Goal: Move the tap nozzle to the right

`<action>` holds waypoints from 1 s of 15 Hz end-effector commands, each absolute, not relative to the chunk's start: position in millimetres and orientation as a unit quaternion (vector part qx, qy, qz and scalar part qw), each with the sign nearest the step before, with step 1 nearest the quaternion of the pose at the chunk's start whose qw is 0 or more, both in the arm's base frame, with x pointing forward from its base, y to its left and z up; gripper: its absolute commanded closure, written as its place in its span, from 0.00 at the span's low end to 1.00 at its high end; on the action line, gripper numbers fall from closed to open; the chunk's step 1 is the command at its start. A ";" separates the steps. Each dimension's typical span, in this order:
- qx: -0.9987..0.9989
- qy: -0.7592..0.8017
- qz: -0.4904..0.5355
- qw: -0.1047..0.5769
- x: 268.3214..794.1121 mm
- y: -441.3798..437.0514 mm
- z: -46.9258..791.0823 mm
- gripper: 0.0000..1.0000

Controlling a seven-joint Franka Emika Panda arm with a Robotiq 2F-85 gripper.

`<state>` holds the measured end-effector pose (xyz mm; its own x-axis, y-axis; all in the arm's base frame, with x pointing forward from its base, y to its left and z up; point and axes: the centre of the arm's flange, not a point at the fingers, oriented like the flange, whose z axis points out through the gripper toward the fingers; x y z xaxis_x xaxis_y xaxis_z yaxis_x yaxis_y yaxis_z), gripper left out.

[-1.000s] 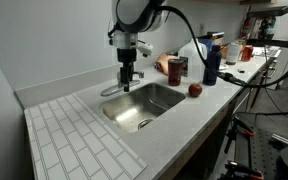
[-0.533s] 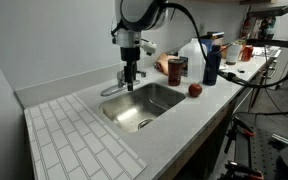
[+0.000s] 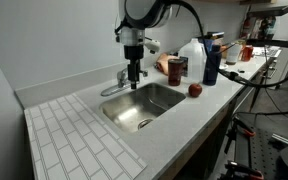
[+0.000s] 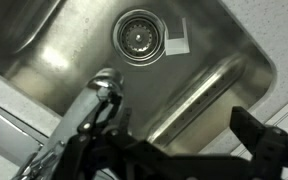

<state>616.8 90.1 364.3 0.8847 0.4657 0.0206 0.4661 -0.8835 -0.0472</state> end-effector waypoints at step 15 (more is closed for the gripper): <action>-0.970 -0.240 -0.036 0.023 552.1 79.9 506.2 0.00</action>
<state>572.1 85.7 483.1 0.8909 0.4494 0.0654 0.4535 -0.8883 -0.0728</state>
